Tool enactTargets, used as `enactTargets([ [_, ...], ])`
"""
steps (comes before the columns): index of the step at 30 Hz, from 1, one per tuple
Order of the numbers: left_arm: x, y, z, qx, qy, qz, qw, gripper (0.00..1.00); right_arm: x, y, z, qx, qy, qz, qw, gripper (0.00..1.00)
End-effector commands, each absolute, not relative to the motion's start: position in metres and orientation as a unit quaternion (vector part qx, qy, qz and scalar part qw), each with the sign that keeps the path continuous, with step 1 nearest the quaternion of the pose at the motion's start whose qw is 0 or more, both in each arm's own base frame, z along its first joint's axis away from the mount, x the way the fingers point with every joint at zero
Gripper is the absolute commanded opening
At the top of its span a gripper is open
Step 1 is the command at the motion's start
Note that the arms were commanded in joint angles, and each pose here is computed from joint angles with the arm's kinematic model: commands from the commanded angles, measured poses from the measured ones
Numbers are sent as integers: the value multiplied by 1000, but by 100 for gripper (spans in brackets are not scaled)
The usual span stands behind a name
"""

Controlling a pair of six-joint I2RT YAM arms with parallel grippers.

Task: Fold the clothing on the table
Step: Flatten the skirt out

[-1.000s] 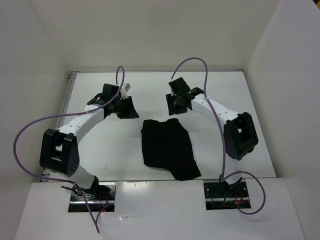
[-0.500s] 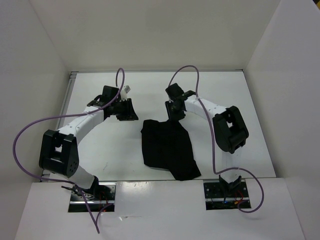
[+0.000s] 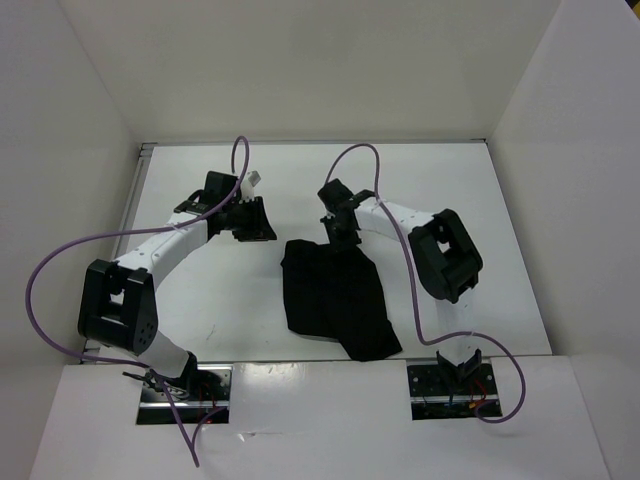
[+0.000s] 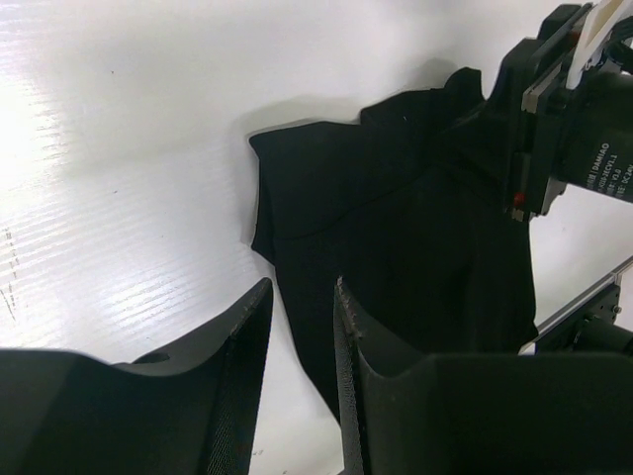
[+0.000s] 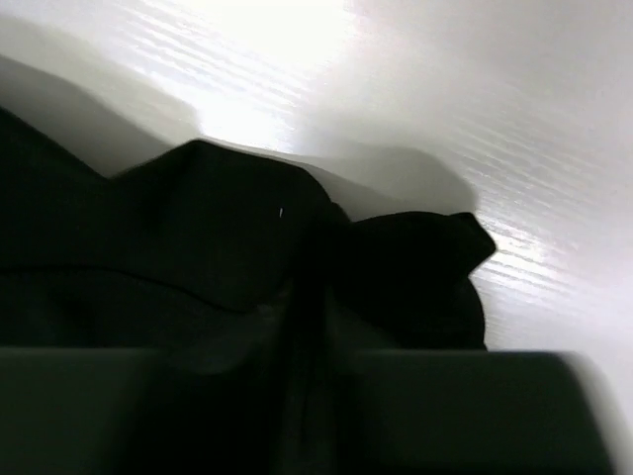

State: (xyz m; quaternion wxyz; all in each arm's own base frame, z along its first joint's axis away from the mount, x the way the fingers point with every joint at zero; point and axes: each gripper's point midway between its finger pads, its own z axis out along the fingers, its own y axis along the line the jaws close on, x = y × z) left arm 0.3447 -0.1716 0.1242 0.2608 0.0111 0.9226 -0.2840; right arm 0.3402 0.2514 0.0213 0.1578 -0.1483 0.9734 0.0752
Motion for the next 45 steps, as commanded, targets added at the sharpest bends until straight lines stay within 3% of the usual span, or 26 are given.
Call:
enactTargets([
  [1,347,-173,135,24,915,-289,281,39,343,251,21,-139,975,48,164,15],
  [3,347,-173,134,24,915,-289,280,39,349,247,33,-133,973,24,185,0],
  [12,351,-174,139,26,912,-291,289,39,375,249,180,-94,934,68,337,0],
  [29,354,-165,136,13,917,-273,292,39,376,255,254,-80,907,118,397,0],
  [34,379,-132,161,-54,910,-237,337,39,358,317,321,-169,858,268,404,0],
  [39,393,-95,194,-102,886,-220,394,40,308,326,419,-236,768,387,453,0],
  [42,390,-83,202,-112,879,-214,411,41,286,313,462,-237,729,413,492,0],
  [45,387,-72,199,-127,880,-204,410,41,292,296,468,-185,740,400,508,0],
])
